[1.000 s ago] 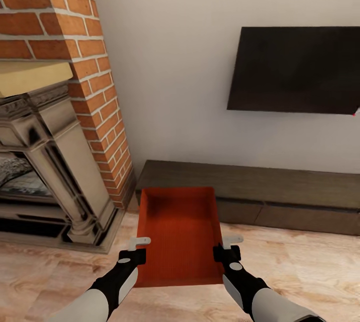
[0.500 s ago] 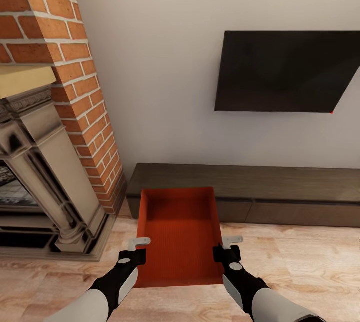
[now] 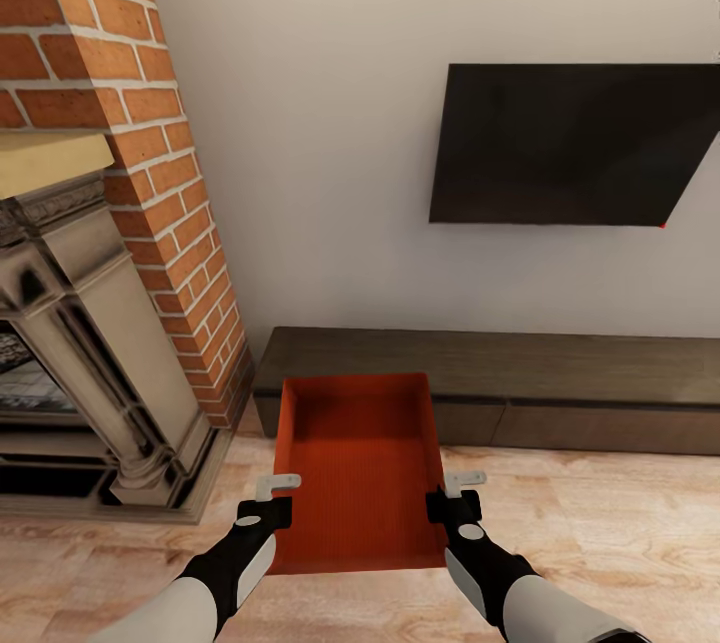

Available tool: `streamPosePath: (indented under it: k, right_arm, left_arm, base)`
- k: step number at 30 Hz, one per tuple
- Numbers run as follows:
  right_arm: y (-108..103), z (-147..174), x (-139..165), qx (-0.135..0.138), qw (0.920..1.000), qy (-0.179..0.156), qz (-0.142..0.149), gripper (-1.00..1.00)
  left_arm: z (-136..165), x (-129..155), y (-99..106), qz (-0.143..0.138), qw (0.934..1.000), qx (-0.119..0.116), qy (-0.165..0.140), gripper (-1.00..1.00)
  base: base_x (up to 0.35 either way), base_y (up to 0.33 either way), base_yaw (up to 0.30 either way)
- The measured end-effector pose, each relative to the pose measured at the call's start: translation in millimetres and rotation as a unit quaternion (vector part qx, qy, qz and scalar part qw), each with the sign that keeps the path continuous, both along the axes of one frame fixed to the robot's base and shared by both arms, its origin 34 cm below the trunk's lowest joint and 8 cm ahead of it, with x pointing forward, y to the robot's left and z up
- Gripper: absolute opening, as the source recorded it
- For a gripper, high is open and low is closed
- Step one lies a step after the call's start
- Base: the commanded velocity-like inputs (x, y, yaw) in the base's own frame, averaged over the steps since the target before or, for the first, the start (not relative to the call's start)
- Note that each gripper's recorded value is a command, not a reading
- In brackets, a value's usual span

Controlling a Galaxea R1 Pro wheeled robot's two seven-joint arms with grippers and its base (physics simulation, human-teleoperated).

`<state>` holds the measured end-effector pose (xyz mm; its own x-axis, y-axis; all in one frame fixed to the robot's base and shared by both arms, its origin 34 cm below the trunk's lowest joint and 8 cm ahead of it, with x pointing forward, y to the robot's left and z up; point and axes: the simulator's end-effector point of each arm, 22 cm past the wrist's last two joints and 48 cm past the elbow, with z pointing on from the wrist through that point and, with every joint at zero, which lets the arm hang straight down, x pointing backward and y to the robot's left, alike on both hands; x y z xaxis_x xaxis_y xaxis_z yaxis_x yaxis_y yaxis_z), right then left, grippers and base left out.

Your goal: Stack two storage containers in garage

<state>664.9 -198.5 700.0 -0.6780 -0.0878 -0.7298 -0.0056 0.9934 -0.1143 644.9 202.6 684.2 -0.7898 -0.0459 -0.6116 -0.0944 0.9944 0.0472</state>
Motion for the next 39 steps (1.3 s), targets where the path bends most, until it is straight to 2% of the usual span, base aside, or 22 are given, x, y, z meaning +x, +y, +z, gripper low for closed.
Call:
streamPosePath:
  k: [39]
  right_arm:
    - [0.4, 34.8, 15.0, -0.003, 0.9995, -0.033, 0.0, -1.0]
  left_arm:
    - [33.3, 16.1, 0.5, 0.0, 0.9995, 0.0, -0.033, -1.0]
  base:
    - [0.0, 0.0, 0.0]
